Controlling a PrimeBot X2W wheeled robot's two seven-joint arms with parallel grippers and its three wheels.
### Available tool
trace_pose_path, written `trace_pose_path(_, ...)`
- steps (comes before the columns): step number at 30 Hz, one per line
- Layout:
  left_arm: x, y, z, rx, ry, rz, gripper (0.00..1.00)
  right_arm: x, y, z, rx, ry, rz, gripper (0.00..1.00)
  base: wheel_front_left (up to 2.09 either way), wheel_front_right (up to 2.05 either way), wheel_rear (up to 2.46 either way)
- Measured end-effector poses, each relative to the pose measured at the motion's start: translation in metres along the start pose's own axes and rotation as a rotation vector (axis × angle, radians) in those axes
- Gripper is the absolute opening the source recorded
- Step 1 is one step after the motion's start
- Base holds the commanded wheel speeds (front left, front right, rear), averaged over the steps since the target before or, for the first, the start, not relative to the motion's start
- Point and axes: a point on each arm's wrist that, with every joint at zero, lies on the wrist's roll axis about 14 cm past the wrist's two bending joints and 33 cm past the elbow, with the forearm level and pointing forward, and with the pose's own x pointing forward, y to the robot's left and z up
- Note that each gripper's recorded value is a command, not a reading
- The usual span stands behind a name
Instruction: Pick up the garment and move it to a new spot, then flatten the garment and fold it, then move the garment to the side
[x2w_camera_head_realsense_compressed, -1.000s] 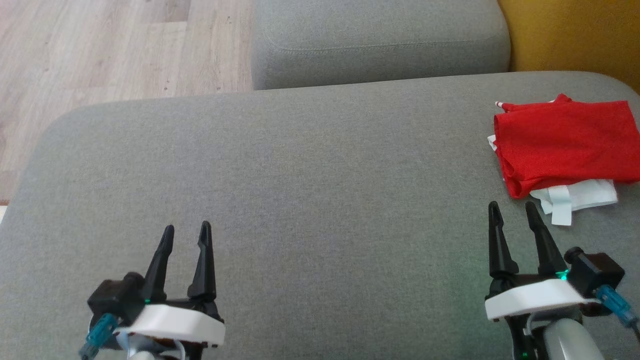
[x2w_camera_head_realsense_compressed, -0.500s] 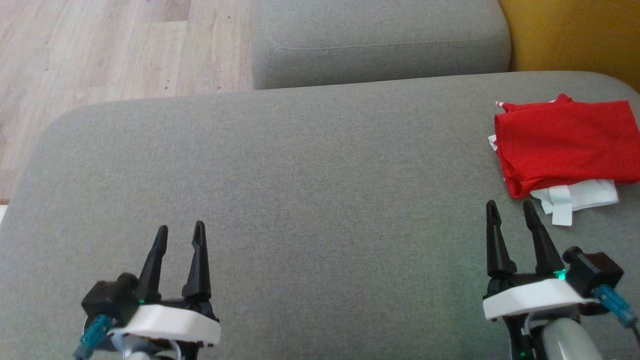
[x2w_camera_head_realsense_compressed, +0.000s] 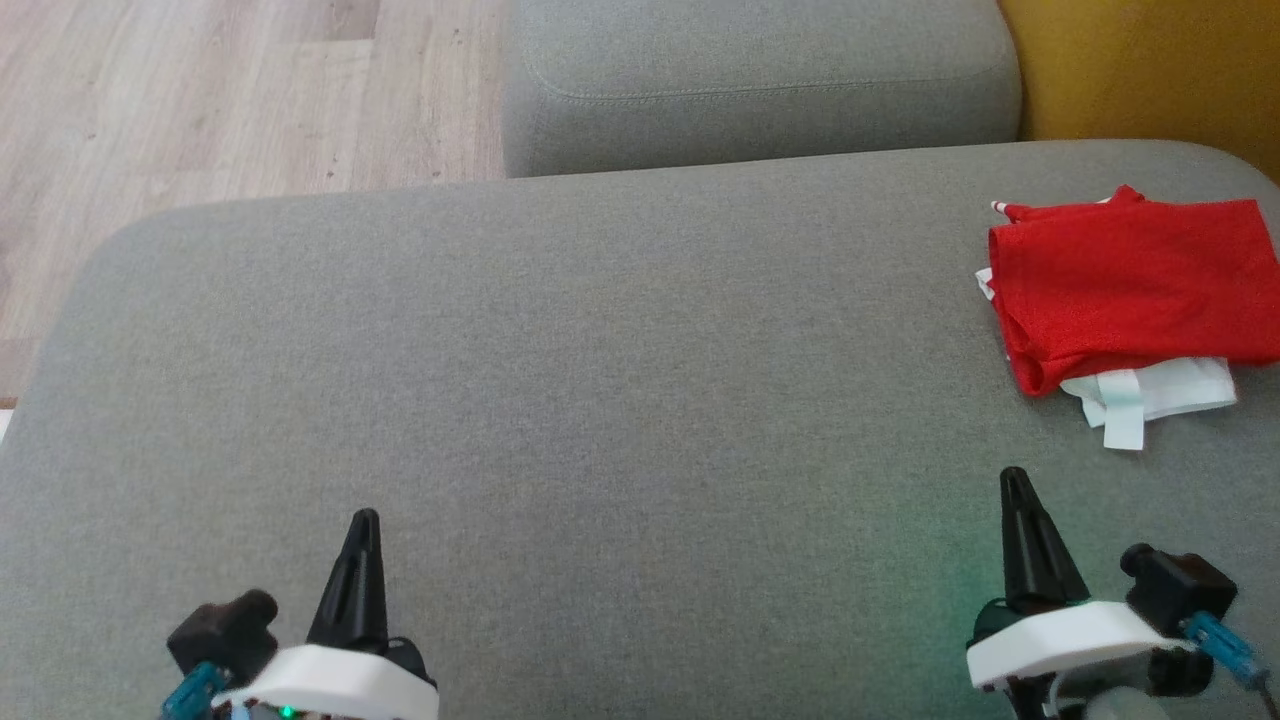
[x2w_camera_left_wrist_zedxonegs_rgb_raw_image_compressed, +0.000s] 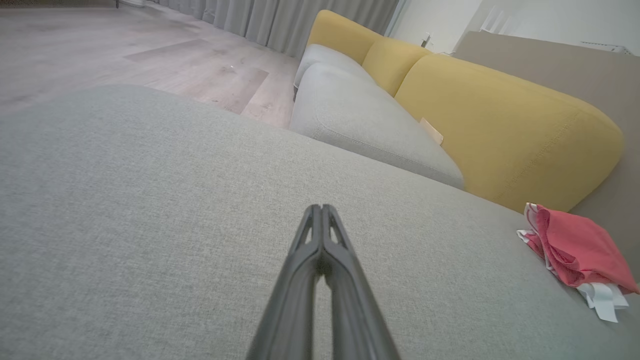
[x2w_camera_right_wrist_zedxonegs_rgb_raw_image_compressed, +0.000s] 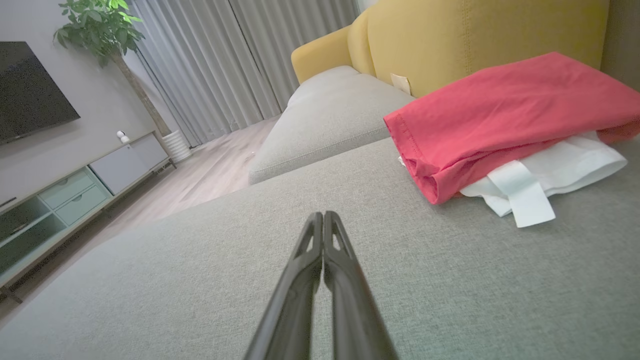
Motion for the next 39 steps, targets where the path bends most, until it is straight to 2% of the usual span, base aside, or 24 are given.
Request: trace_pose_path(39, 0.012, 0.019, -0.004, -0.401, 0.061, 0.073, 0.0, 0.003, -0.024, 0.004, 0.418, 0.003, -0.111, 0.0, 0.0, 0.0, 0.0)
